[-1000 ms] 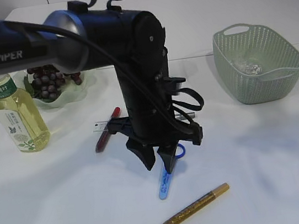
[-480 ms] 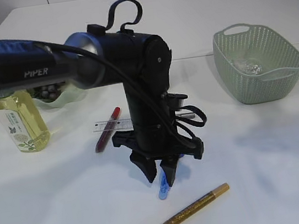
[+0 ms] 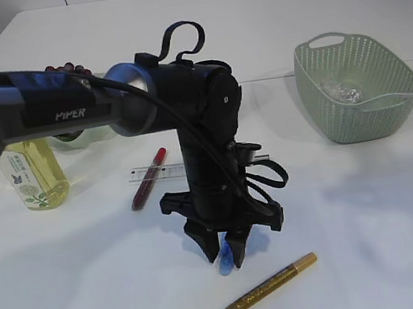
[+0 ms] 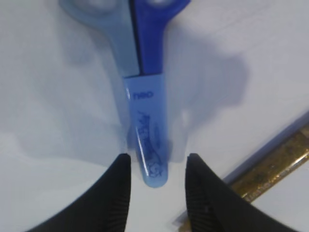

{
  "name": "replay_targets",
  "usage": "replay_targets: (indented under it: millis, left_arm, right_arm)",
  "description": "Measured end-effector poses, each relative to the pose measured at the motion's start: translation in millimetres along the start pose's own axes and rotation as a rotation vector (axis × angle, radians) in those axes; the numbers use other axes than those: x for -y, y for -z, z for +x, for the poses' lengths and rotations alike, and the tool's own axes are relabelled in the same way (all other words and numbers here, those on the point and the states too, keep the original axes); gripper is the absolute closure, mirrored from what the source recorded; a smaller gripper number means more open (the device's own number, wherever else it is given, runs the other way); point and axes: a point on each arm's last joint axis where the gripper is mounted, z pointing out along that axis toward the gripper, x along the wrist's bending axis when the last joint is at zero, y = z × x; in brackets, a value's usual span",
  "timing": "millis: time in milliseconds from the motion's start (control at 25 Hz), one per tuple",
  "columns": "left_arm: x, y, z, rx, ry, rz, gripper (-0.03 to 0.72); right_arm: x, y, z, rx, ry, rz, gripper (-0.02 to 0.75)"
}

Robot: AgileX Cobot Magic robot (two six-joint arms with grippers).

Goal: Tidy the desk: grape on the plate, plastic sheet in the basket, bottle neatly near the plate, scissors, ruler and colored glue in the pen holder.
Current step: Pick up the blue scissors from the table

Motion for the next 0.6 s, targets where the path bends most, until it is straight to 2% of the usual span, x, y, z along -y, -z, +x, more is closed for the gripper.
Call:
replay_targets:
  millis: [200, 600]
  left_arm:
    - [-0.2, -0.9, -5.2, 0.009, -0.01, -0.021, 0.409]
    - [-2.3, -7.5, -4.4, 0.001, -0.011, -0.022, 0.409]
  right_arm:
    - [0.0, 0.0, 0.0, 0.0, 0.0, 0.0, 0.339]
    - [0.0, 0.0, 0.0, 0.0, 0.0, 0.0, 0.339]
